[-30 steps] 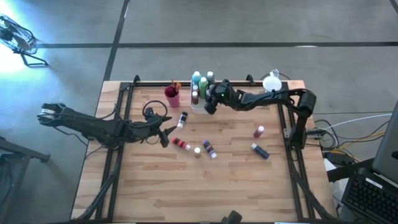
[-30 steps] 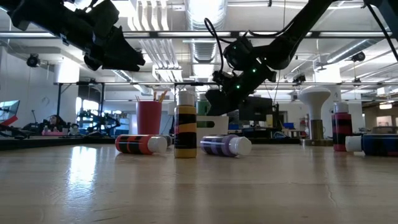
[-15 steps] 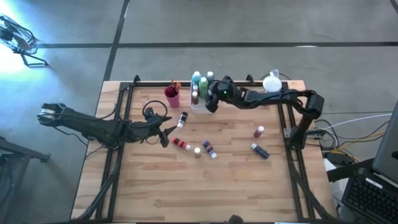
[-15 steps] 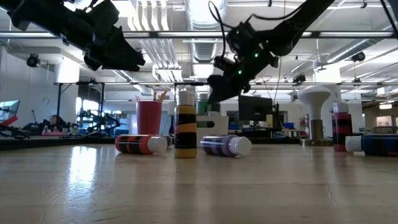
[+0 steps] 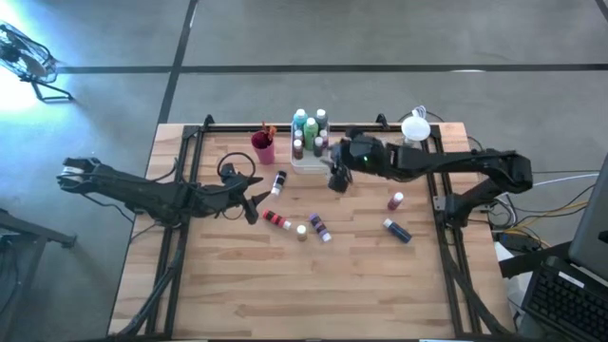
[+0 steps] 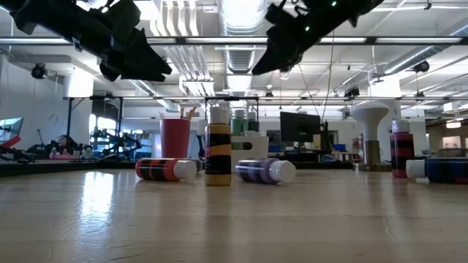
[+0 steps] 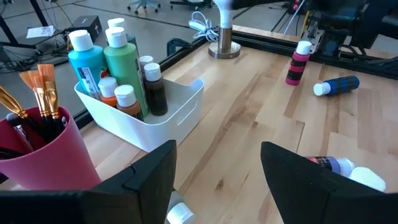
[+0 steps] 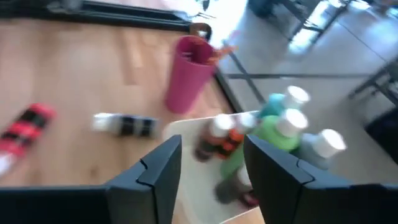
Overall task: Pick & Place Paint Supplies
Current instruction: Put the gray paint bottle into the white bin
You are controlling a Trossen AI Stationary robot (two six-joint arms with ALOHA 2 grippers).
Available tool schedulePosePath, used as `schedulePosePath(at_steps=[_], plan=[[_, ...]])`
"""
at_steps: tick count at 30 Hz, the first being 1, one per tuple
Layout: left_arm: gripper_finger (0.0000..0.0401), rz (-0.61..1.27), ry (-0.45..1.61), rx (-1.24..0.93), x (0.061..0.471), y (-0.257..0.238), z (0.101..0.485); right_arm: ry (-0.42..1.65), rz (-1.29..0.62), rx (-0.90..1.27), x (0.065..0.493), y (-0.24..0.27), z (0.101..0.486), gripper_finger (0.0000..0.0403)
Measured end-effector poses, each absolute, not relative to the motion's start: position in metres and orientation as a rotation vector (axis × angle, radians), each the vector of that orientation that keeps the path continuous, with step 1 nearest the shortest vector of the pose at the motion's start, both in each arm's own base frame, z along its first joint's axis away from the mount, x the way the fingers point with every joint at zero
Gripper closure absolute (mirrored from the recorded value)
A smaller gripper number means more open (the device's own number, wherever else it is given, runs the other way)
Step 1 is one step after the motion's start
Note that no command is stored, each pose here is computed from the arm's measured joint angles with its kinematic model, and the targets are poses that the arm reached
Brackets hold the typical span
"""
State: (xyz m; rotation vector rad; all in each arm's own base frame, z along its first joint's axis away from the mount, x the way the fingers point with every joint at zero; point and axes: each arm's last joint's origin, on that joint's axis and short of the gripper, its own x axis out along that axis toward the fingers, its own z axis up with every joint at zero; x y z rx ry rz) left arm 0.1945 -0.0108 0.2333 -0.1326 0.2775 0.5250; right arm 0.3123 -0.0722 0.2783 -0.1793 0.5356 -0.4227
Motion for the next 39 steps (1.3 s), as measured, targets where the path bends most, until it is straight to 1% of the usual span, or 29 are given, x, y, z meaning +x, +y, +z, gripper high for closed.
schedulePosePath(at_steps=[5,7,11,15,20,27,34,39], plan=[[0.0163,0.532,0.328,-0.117,0.193,-0.011,0.226,0.560,-0.345,-0.191,0.304,-0.036,0.276,0.0244],[0.0163,0.551,0.325,-0.184,0.193,-0.010,0.224,0.584,-0.370,-0.204,0.299,-0.025,0.273,0.0247],[0.0163,0.637,0.284,-0.309,0.197,-0.005,0.220,0.605,-0.493,-0.267,0.293,-0.012,0.267,0.0252],[0.0163,0.705,0.291,-0.389,0.206,-0.002,0.208,0.603,-0.619,-0.286,0.290,-0.014,0.265,0.0258],[0.0163,0.768,0.343,-0.428,0.228,0.000,0.195,0.591,-0.674,-0.234,0.289,-0.023,0.265,0.0262],[0.0163,0.808,0.428,-0.410,0.268,-0.002,0.193,0.596,-0.690,-0.225,0.289,-0.027,0.263,0.0245],[0.0163,0.934,0.553,-0.490,0.284,0.003,0.187,0.610,-0.690,-0.234,0.287,-0.027,0.260,0.0224],[0.0163,0.954,0.630,-0.513,0.293,0.007,0.178,0.621,-0.684,-0.255,0.287,-0.027,0.260,0.0218]])
